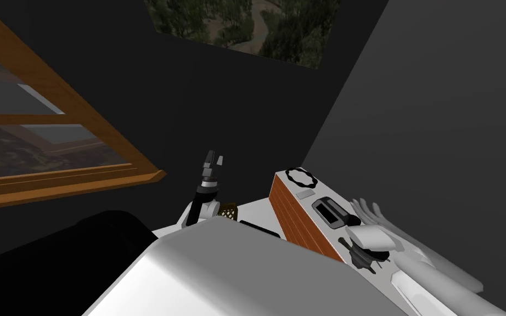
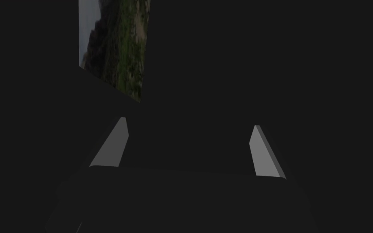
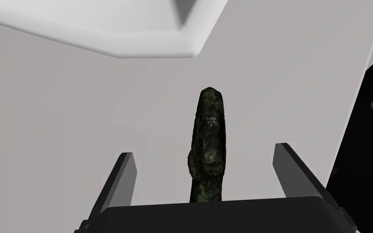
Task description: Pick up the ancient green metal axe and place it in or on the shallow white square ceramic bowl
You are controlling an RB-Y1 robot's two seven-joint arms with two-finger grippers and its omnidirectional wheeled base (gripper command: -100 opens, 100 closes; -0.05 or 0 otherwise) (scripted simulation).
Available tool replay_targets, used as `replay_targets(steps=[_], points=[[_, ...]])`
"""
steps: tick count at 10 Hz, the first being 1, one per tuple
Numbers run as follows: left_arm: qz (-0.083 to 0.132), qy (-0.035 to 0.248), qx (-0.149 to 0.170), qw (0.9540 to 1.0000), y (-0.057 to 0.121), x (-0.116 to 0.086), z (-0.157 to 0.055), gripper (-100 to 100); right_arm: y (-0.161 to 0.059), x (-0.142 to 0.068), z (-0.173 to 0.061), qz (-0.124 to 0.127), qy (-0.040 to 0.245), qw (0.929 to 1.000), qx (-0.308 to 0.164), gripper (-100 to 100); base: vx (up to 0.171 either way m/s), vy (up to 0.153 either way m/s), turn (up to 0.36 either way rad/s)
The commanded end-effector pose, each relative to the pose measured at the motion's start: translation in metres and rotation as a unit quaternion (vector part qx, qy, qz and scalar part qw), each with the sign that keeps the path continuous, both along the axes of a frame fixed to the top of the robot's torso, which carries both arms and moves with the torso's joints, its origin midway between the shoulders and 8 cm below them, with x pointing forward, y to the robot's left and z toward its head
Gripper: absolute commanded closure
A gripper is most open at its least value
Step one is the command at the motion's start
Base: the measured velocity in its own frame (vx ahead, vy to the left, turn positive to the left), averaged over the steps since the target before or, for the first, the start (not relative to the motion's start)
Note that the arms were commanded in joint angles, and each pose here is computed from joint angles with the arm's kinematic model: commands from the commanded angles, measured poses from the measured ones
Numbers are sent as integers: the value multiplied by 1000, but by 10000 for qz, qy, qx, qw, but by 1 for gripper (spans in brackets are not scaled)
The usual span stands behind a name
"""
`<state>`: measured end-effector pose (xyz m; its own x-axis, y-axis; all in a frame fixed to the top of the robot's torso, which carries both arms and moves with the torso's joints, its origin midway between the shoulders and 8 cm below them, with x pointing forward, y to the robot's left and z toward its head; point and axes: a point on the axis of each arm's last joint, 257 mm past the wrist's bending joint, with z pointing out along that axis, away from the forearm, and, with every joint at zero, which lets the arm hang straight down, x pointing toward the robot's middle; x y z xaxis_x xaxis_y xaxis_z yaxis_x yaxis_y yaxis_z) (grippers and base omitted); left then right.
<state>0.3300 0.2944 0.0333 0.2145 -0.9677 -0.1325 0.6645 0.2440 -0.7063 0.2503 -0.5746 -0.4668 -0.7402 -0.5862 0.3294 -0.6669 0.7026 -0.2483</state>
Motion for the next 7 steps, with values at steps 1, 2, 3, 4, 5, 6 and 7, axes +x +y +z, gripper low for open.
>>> replay_targets(steps=[1,2,3,4,5,6,7], points=[[0,0,0,10000,0,0,0,0,0,0,0,0,0,10000,0,100,-6,2,-4],[0,0,0,10000,0,0,0,0,0,0,0,0,1,10000,0,100,0,0,0],[0,0,0,10000,0,0,0,0,0,0,0,-2,4,10000,2,100,0,0,0],[0,0,0,10000,0,0,0,0,0,0,0,-2,6,10000,2,100,0,0,0],[0,0,0,10000,0,0,0,0,0,0,0,-2,5,10000,2,100,0,0,0],[0,0,0,10000,0,0,0,0,0,0,0,-2,5,10000,2,0,0,0,0],[0,0,0,10000,0,0,0,0,11,6,0,134,28,9999,16,100,61,-11,-212]])
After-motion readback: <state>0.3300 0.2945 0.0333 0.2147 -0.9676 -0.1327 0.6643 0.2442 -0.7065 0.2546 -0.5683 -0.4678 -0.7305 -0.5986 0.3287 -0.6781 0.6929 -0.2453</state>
